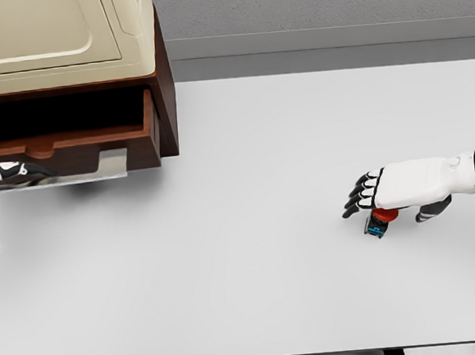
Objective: Open the cabinet drawer with left arm, and place a switch into the drawer with right arm
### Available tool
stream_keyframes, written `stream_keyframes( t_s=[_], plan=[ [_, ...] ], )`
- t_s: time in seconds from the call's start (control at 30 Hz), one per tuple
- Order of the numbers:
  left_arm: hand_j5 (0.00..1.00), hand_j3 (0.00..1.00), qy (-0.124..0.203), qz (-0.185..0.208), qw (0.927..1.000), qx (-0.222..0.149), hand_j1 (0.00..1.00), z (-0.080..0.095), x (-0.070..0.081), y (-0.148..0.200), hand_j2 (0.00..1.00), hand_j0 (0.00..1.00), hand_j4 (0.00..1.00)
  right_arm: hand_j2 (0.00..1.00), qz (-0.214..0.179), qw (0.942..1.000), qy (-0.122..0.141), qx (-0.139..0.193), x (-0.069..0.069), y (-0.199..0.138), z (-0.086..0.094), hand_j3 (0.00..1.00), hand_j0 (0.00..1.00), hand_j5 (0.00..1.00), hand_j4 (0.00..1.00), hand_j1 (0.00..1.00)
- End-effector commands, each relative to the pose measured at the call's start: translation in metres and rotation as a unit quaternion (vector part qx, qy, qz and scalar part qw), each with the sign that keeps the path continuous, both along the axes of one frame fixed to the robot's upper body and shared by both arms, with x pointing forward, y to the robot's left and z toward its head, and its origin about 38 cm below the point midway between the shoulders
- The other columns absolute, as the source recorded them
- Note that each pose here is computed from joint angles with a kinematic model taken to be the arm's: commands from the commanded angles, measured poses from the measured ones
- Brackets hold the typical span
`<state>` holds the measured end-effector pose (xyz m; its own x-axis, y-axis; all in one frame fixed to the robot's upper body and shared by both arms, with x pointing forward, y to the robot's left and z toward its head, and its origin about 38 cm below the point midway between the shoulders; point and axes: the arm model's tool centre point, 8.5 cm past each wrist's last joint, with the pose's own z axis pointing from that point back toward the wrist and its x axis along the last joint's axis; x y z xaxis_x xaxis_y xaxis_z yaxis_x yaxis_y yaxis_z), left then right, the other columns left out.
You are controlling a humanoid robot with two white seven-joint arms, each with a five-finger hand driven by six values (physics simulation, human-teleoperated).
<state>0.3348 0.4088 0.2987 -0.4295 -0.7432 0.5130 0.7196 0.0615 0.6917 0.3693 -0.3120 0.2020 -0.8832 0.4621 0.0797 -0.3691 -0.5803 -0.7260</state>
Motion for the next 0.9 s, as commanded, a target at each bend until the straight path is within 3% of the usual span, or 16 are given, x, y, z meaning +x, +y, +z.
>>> stream_keyframes(
  t_s=[0.0,0.17,0.33,0.53,0.87],
  plan=[
    [1.0,1.0,-0.001,0.0,1.0,-0.009,1.0,0.004,-0.001,0.001,1.0,1.0,1.0,0.92,-0.002,1.0,0.0,0.002,0.0,0.0,0.001,0.92,0.92,0.92,0.92,0.92],
    [1.0,1.0,0.001,0.008,0.9997,-0.024,1.0,0.01,-0.003,0.004,1.0,1.0,1.0,0.88,-0.001,1.0,0.001,0.003,0.0,0.0,0.0,0.88,0.88,0.88,0.88,0.88],
    [1.0,1.0,-0.007,0.022,0.9979,-0.06,1.0,0.031,-0.004,0.008,1.0,1.0,1.0,0.87,-0.001,1.0,0.002,0.003,0.0,0.001,0.0,0.87,0.87,0.87,0.87,0.87],
    [1.0,1.0,-0.034,0.015,0.9972,-0.065,1.0,0.047,0.001,0.004,1.0,1.0,1.0,0.73,-0.003,1.0,0.004,0.004,0.0,0.0,-0.001,0.73,0.73,0.73,0.73,0.73],
    [1.0,1.0,-0.05,0.007,0.9964,-0.069,1.0,0.056,0.002,0.002,1.0,1.0,1.0,0.66,-0.005,1.0,0.003,0.005,0.0,-0.001,0.001,0.66,0.66,0.66,0.66,0.66]
  ],
)
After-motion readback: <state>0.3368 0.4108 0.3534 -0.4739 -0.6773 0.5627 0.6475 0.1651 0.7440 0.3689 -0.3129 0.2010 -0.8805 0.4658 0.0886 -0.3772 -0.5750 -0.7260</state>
